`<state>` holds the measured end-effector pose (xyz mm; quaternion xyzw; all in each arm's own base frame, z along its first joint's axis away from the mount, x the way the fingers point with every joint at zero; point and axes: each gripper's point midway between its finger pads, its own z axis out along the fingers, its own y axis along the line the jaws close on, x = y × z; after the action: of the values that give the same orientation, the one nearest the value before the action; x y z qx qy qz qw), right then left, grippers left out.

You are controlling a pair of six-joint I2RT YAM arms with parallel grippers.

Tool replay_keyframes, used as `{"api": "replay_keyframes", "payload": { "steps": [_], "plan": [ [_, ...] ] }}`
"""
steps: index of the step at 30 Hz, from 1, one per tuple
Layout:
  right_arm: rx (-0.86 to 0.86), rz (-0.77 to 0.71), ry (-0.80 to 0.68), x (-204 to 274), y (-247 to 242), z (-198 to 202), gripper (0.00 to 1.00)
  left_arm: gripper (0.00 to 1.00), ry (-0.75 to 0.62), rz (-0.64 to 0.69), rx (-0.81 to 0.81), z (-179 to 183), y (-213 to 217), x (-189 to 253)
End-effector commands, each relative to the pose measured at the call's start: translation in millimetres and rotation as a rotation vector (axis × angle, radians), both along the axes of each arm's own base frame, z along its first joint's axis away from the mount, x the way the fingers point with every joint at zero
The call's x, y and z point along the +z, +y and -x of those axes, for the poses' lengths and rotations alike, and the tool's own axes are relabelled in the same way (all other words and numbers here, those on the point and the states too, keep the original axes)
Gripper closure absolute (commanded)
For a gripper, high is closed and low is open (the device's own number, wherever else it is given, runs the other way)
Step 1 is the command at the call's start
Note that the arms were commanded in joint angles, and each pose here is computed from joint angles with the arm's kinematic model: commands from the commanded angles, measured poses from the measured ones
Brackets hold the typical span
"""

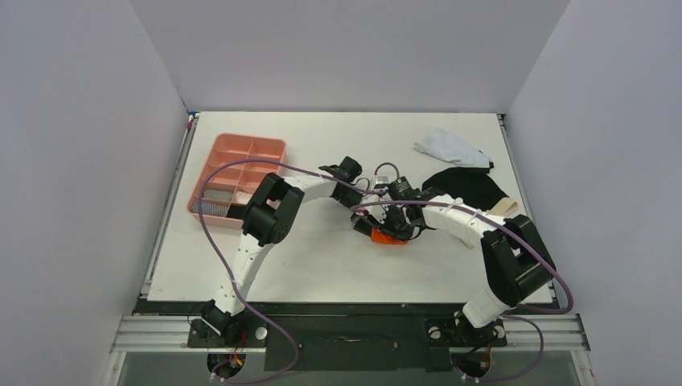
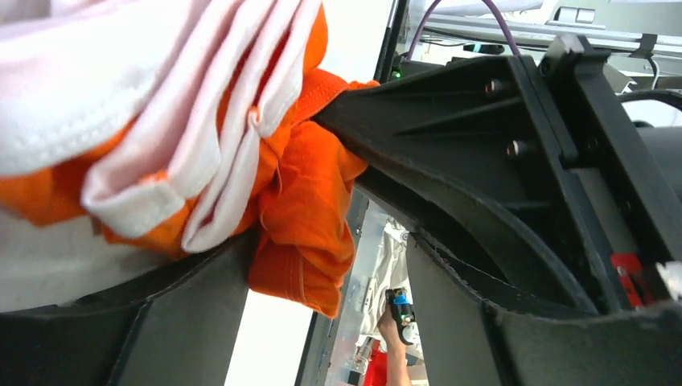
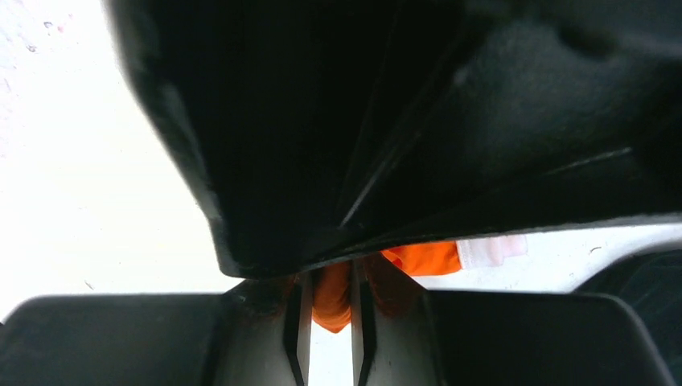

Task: Roll the underwear
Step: Roll the underwear to the center of the board.

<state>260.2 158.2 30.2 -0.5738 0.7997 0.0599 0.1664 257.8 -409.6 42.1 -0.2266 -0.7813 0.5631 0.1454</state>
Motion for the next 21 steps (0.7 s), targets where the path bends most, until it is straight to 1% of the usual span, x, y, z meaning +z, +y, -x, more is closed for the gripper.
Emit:
{"api": "replay_keyframes", "payload": {
  "steps": [1, 6, 13, 16, 18, 19, 20, 21],
  "plan": [
    [-0.019, 0.009, 0.147, -16.6, -12.1, 23.7, 1.0, 0.3, -0.131, -0.146, 0.089, -24.5, 21.0, -46.1],
    [-0.039, -0.027, 0.196, -14.9, -12.6, 23.9, 1.0, 0.26, -0.168, -0.141, 0.125, -36.1, 29.7, -40.5],
    [-0.051, -0.048, 0.295, -17.9, -14.3, 27.2, 1.0, 0.24, -0.227, -0.12, 0.208, -52.0, 54.2, -28.9],
    [-0.053, -0.076, 0.352, -15.8, -12.7, 24.4, 1.0, 0.23, -0.292, -0.082, 0.265, -60.5, 68.1, -16.8],
    [-0.058, -0.089, 0.43, -15.1, -13.8, 28.9, 1.0, 0.23, -0.332, -0.073, 0.281, -61.2, 76.4, -10.0],
    [-0.063, -0.11, 0.453, -15.1, -11.1, 24.2, 1.0, 0.23, -0.366, -0.064, 0.288, -63.1, 77.7, -0.6],
    [-0.057, -0.106, 0.491, -14.4, -13.2, 29.0, 1.0, 0.22, -0.39, -0.062, 0.281, -59.9, 81.0, -1.9],
    [-0.06, -0.119, 0.515, -15.6, -11.2, 24.2, 1.0, 0.22, -0.428, -0.055, 0.284, -60.6, 82.3, 6.2]
  ]
}}
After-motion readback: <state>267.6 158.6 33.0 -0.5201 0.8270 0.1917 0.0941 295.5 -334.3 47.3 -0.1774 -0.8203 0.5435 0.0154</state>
